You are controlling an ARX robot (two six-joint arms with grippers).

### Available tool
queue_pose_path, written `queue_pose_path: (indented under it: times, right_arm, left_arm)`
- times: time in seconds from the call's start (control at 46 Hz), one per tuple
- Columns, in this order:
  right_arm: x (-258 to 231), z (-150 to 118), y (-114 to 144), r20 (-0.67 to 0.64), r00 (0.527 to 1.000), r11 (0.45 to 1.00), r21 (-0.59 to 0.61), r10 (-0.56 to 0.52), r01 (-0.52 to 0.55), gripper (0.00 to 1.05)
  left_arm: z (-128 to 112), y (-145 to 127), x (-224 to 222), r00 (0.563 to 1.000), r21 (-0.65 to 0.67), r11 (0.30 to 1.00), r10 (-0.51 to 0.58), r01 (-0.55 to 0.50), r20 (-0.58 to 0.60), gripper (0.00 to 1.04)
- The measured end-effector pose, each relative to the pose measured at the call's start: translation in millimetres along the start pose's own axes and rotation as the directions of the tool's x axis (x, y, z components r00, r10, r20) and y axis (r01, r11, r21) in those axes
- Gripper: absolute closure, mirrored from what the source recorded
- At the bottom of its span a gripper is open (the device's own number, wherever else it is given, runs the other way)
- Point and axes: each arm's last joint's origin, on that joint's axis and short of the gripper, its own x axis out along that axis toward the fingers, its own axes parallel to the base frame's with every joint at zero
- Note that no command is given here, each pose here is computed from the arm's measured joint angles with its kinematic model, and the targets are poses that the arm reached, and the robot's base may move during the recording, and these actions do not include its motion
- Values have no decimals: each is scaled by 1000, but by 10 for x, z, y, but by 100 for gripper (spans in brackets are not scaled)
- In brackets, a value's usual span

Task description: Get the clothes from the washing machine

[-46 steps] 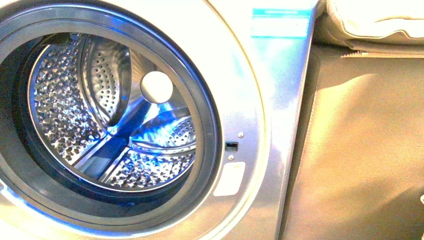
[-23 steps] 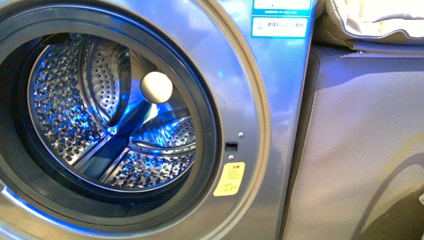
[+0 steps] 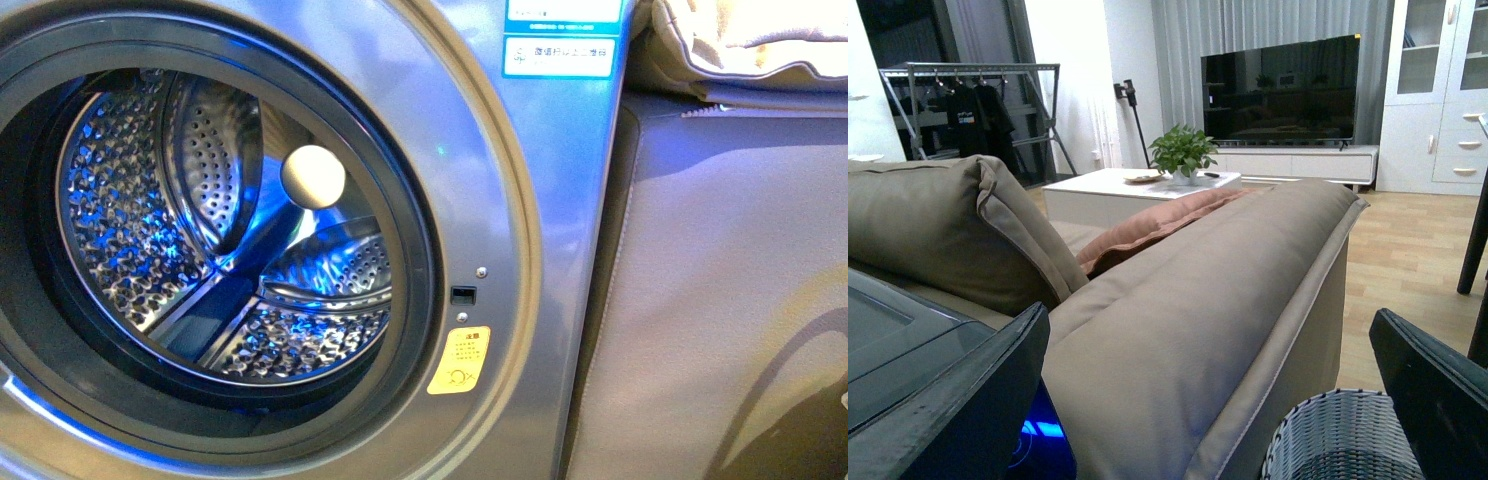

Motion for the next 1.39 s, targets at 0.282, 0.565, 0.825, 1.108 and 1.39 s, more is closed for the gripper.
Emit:
queue_pose_path:
  times: [0.282, 0.565, 0.825, 1.108, 1.39]
  right_arm:
    - [-332, 343, 426, 280, 957, 990, -134, 77, -40, 8]
    - [-557, 339, 1070, 481, 818, 927, -338, 317, -160, 8]
    - [-633, -110, 1406, 542, 747, 891, -429, 386, -149, 12]
    - [-556, -508, 1210, 298, 918, 848, -525, 260, -71, 58]
    - [-521, -704, 1087, 302, 916, 841, -538, 264, -65, 102]
  left_arm:
    - [0, 0, 0, 1000, 0, 1000, 0, 0, 0, 7]
    - [0, 0, 0, 1000, 0, 1000, 0, 0, 0, 7]
    - [0, 0, 0, 1000, 0, 1000, 0, 0, 0, 7]
    - [5, 0, -3, 1000, 0, 1000, 0, 0, 1, 7]
    - [8, -1, -6, 1000, 1, 1000, 0, 0, 2, 7]
